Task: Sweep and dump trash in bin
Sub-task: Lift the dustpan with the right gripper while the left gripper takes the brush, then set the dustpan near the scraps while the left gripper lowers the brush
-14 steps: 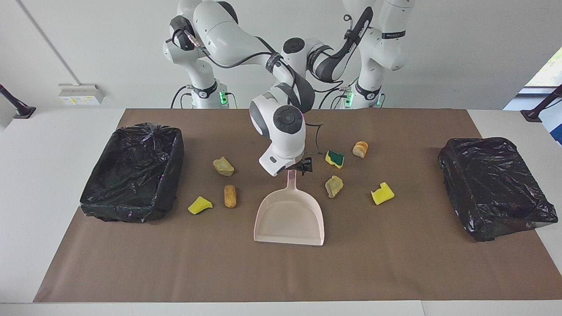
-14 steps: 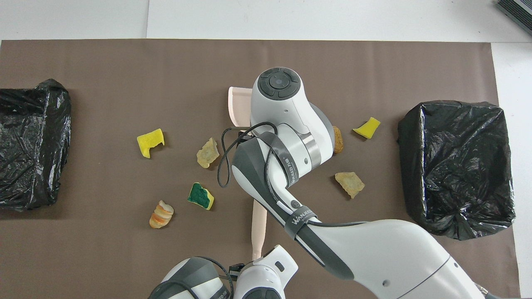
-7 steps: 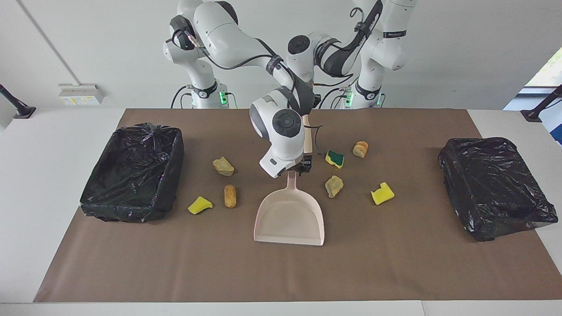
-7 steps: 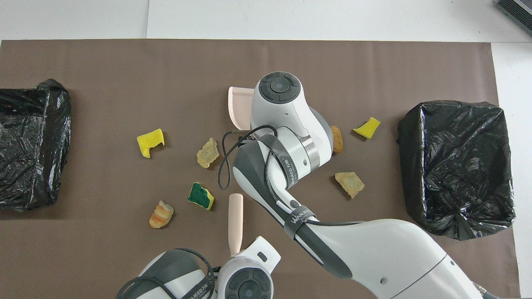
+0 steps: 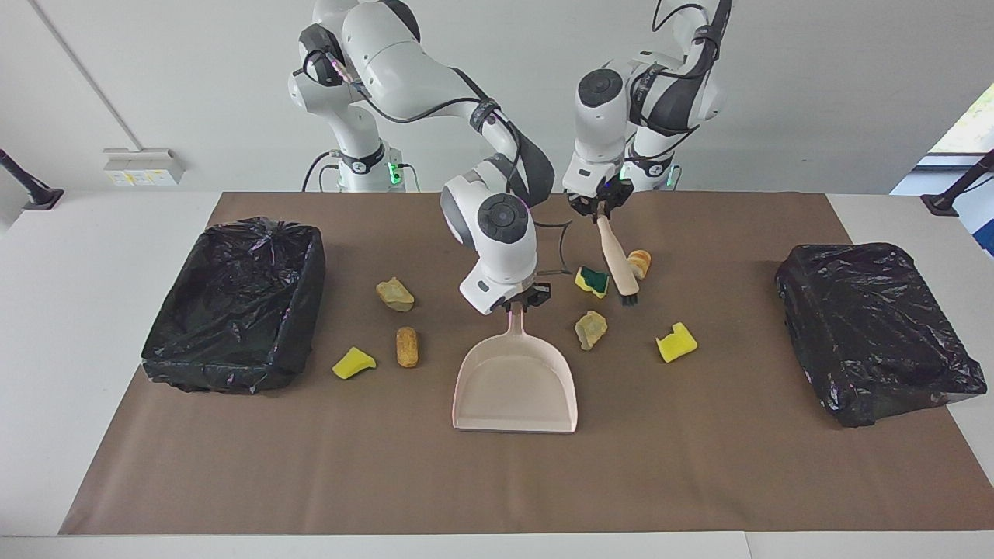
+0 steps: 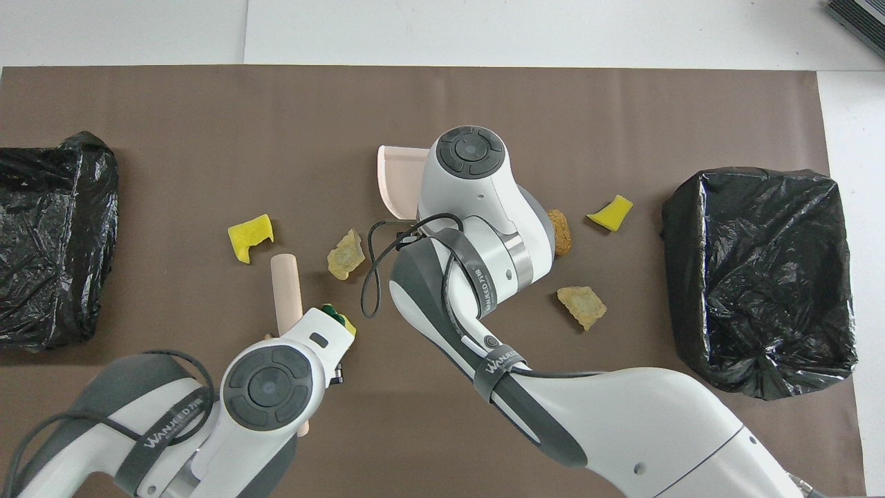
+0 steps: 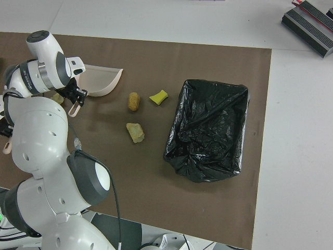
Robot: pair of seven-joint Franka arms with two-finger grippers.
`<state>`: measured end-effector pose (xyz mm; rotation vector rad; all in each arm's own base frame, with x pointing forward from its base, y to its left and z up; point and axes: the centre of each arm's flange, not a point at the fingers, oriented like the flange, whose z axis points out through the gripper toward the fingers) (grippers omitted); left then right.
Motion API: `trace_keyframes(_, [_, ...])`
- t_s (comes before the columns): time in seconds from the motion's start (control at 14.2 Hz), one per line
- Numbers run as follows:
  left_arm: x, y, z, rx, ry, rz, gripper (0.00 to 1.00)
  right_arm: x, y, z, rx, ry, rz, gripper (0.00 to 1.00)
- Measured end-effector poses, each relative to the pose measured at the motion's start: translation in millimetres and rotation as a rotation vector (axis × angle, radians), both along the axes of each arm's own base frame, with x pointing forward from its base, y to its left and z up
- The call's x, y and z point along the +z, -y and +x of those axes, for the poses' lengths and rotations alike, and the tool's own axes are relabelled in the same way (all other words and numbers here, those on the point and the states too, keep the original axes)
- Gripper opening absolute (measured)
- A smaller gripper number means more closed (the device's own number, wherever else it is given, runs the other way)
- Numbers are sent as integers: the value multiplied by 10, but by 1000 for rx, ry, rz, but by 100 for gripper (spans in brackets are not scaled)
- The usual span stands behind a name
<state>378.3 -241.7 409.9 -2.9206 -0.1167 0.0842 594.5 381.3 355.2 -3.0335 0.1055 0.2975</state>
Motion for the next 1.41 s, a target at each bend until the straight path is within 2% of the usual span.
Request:
trace_keyframes(0.14, [84, -439, 454, -67, 4, -21, 26, -3, 6, -1, 21, 0, 3, 32])
trace_keyframes(0.35, [71, -1015, 1105, -210, 41, -64, 26, 76, 37, 8, 239, 30, 46, 32])
trace_keyframes(0.56, [-187, -1599, 1627, -381, 37, -71, 26, 513, 343, 103, 416, 86, 83, 32])
trace_keyframes(0.71, [-290, -1949, 1890, -448, 18, -66, 26, 870, 841, 193, 563, 89, 106, 32])
trace_keyframes(0.85, [-304, -2133, 1999, -514, 2, -63, 26, 1181, 1357, 217, 690, 74, 123, 32])
trace_keyframes(0.99, [-328, -2072, 1982, -556, -16, -67, 26, 1379, 1652, 148, 875, 54, 97, 32])
trace_keyframes(1.2, [-471, -1682, 1885, -630, -56, -74, 26, 1247, 1665, -15, 1187, 11, 59, 32])
trace_keyframes(1.41, [-535, -1315, 1784, -723, -97, -76, 26, 969, 1452, -221, 1366, -62, 28, 32])
